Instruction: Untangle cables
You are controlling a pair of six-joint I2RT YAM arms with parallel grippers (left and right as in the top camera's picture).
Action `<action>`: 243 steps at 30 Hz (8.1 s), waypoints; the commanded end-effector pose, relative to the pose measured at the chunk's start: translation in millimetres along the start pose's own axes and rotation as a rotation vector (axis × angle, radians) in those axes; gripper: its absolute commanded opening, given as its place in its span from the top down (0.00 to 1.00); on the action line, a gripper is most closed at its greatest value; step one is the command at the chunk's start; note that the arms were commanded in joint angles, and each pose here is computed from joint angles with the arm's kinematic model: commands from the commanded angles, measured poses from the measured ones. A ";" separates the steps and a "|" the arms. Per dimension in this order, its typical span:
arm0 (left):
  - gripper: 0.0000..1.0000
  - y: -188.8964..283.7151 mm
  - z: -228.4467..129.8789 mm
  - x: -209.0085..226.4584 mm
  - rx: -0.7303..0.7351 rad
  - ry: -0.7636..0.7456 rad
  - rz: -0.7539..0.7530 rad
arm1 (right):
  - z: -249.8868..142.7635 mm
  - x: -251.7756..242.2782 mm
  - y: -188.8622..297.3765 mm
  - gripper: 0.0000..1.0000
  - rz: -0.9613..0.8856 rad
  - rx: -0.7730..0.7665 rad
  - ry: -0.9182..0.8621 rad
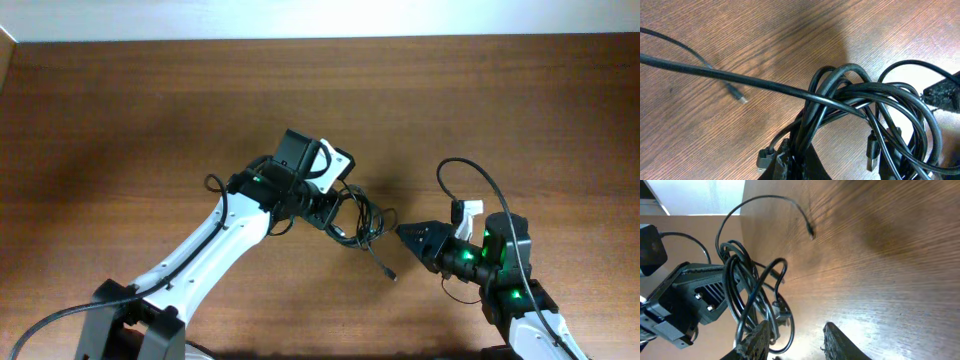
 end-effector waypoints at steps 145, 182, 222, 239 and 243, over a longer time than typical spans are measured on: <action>1.00 -20.8 20.3 -16.3 -0.020 0.035 -0.318 | -3.1 24.1 -41.9 0.96 -0.027 0.154 0.723; 0.69 -35.5 13.5 7.9 -0.030 -0.134 -0.014 | -24.5 -5.1 -42.3 0.96 -0.116 0.294 0.555; 1.00 -101.0 -35.1 -11.5 0.093 -0.189 0.077 | -34.1 -56.9 -63.9 0.96 -0.297 0.349 0.235; 1.00 -94.4 -29.8 -11.9 0.097 -0.147 0.097 | -34.1 -56.9 -63.8 0.96 -0.298 0.349 0.233; 1.00 -16.7 27.7 -16.7 -0.143 -0.040 0.073 | -32.8 -18.4 -64.8 0.96 -0.069 0.396 0.314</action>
Point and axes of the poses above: each gripper's point midway between its finger pads, its own y axis back along the fingers, its own x axis along the line the jaws close on, z = x × y, the point moved 5 cm from there along y, back along the fingers, and after that the axes turned 15 degrees about y, right-handed, at the moved point
